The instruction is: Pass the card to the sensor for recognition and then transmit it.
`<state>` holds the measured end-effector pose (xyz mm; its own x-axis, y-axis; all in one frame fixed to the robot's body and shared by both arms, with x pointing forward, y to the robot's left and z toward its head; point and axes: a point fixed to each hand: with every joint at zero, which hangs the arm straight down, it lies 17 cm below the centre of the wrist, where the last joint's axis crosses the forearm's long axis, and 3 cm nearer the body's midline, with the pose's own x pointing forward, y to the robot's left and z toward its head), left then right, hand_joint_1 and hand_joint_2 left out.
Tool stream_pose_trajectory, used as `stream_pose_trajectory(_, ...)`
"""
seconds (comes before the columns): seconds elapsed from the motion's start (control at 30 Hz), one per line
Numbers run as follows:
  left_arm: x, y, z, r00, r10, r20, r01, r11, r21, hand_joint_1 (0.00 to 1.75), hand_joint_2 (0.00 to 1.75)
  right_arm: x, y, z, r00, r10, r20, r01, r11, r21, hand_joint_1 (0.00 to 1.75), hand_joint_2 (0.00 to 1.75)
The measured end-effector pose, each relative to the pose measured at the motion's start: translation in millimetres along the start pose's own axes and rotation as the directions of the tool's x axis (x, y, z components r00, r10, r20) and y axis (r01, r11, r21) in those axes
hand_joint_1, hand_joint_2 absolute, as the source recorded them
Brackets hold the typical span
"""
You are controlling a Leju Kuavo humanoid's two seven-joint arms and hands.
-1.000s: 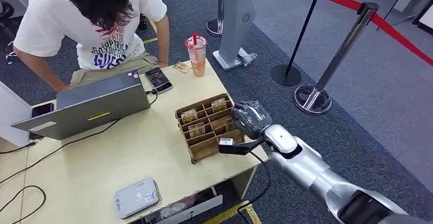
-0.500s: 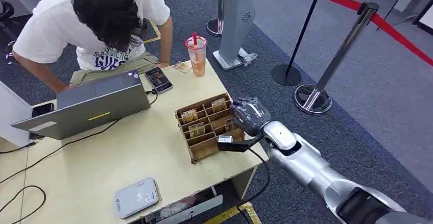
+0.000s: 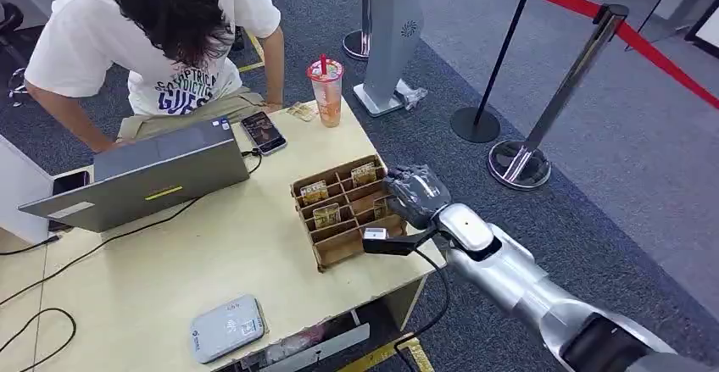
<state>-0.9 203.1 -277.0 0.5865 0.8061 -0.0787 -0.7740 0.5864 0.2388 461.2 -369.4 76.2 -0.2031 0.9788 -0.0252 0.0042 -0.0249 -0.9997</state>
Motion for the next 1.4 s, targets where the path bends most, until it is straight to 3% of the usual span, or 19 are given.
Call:
stream_pose_trajectory(0.73,-1.8,2.9,-1.4,1.000,-0.002,-0.009,0.002,1.000,-0.004,0.00,0.00,-6.0,8.3,3.5,1.000,-0.010,-0.005,0.010,1.000,0.026,1.01,1.75)
stream_pose_trajectory(0.87,-0.1,4.6,-2.0,1.000,-0.001,-0.007,0.001,1.000,-0.001,0.00,0.00,-8.3,10.1,3.8,1.000,-0.019,-0.006,0.019,0.999,0.034,1.19,1.75)
stream_pose_trajectory(1.0,0.5,5.9,-2.4,1.000,0.002,-0.007,-0.002,1.000,0.002,0.00,0.00,-7.4,10.4,1.7,1.000,-0.017,-0.002,0.017,0.999,0.038,1.01,1.75)
stream_pose_trajectory(1.1,0.0,6.4,-2.4,1.000,0.003,-0.009,-0.003,1.000,0.005,0.00,0.00,-6.7,10.4,-0.7,1.000,-0.015,0.002,0.015,0.999,0.043,1.12,1.75)
stream_pose_trajectory(1.2,0.0,6.5,-2.4,1.000,0.003,-0.009,-0.003,1.000,0.006,0.00,0.00,-6.4,10.1,-2.5,1.000,-0.012,0.004,0.012,0.999,0.044,1.33,1.75)
stream_pose_trajectory(1.4,-0.2,6.8,-2.5,1.000,0.004,-0.009,-0.003,1.000,0.008,0.00,0.00,-4.5,10.0,-4.8,1.000,-0.004,0.010,0.004,0.999,0.045,1.34,1.75)
